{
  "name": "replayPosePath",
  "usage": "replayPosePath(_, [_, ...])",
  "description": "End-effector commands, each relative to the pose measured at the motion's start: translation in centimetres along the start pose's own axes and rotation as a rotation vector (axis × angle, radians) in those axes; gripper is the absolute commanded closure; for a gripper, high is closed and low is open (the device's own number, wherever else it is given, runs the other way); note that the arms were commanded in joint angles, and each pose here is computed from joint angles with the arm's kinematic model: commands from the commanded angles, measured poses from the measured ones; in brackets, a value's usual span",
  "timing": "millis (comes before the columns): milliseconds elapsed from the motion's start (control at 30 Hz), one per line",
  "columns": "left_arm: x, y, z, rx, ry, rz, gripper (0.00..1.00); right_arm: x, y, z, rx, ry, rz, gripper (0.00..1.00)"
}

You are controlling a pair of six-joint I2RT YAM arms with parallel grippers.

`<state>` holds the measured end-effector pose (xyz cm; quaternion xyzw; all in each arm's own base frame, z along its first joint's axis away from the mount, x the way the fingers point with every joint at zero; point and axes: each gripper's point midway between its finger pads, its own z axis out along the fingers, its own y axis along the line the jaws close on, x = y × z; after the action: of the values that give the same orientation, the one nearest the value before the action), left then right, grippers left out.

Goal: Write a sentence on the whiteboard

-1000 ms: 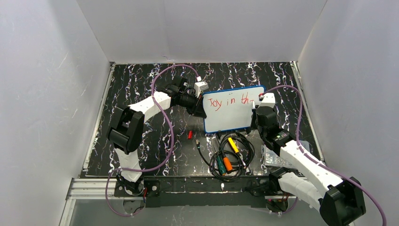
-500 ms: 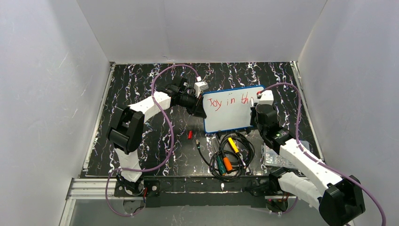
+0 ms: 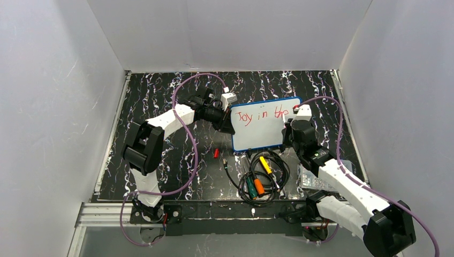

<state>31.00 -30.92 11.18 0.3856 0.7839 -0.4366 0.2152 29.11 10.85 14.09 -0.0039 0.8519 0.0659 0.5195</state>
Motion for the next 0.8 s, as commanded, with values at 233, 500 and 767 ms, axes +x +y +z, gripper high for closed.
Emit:
replayPosePath(233, [-2.2,-1.1,-1.5,-0.022,-0.040,0.075,1.00,2.1,-0.9,-0.3,0.040,0.061,0.048,0.99])
replayPosePath(500, [-2.3,-1.1,-1.6,-0.022,-0.042,0.077,1.00,2.3,-1.4,-0.6,0.068,0.065,0.056,0.99])
replayPosePath(767, [-2.3,-1.2,-1.6,-0.021,-0.043,0.078,1.00,1.1,-2.1,-0.6,0.110,0.026,0.047,0.99])
